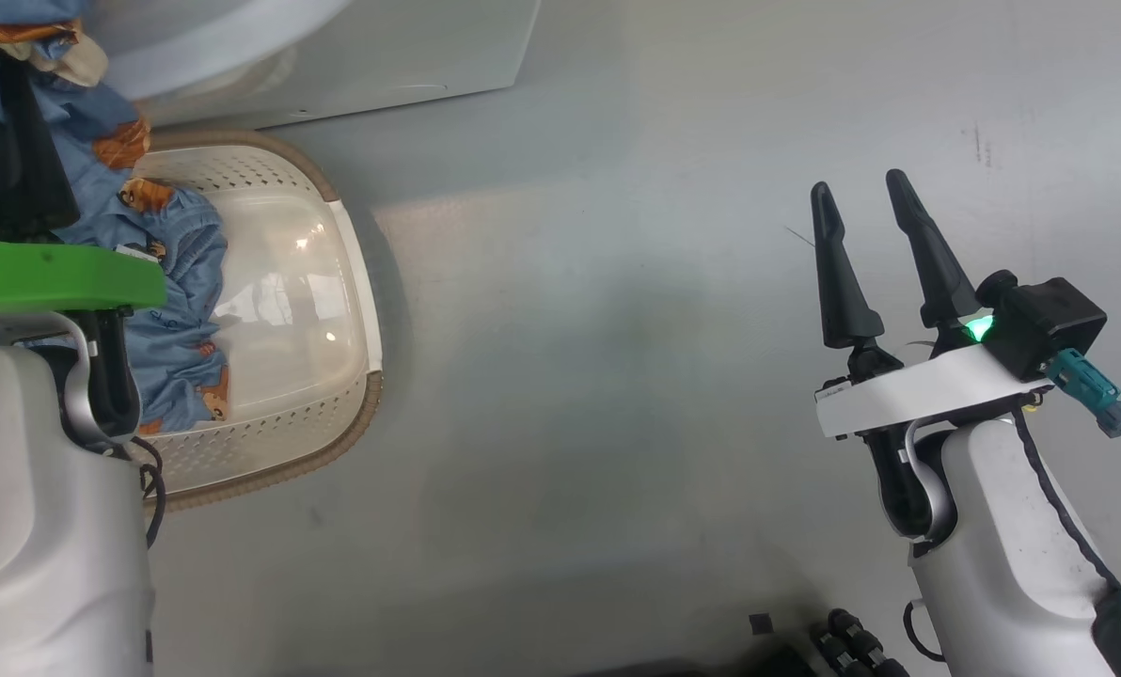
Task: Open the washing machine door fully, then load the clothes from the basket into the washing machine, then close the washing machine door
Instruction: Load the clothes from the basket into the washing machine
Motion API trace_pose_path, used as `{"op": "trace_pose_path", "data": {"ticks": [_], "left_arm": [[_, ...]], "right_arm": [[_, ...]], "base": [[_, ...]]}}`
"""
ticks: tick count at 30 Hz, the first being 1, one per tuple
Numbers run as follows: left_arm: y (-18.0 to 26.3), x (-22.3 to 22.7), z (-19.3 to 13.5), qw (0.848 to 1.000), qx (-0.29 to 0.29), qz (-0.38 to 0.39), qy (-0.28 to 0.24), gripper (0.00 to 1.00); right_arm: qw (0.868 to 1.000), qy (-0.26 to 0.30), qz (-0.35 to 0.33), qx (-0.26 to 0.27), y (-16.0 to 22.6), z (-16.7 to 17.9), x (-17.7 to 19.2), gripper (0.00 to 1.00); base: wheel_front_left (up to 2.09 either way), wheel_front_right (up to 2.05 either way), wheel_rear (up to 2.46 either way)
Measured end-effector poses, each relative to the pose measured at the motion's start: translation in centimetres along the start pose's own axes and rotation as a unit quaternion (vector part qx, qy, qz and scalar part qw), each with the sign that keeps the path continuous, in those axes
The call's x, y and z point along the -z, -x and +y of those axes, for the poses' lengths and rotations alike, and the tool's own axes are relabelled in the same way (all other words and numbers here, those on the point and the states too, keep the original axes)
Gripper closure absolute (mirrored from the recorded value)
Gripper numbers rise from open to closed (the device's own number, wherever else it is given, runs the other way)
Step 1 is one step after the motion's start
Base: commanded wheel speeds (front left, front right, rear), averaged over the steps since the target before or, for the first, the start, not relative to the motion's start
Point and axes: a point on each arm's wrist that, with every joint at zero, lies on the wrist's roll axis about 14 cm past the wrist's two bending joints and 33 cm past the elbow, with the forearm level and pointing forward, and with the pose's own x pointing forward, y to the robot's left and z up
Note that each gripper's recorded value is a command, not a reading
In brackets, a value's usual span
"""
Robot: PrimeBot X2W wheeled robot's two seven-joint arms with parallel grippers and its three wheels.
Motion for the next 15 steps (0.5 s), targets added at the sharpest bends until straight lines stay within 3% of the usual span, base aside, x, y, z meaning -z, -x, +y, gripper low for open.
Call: {"op": "trace_pose_path", "data": {"ticks": [15], "left_arm": [[-0.9,-6.7,0.4,0.994,0.004,-0.084,-0.069,1.00]], "right_arm": [[1.000,-0.005,-0.003,-0.018,-0.4,1.4,-0.2,0.00]], "base": [[0.00,0.00,0.00]]}}
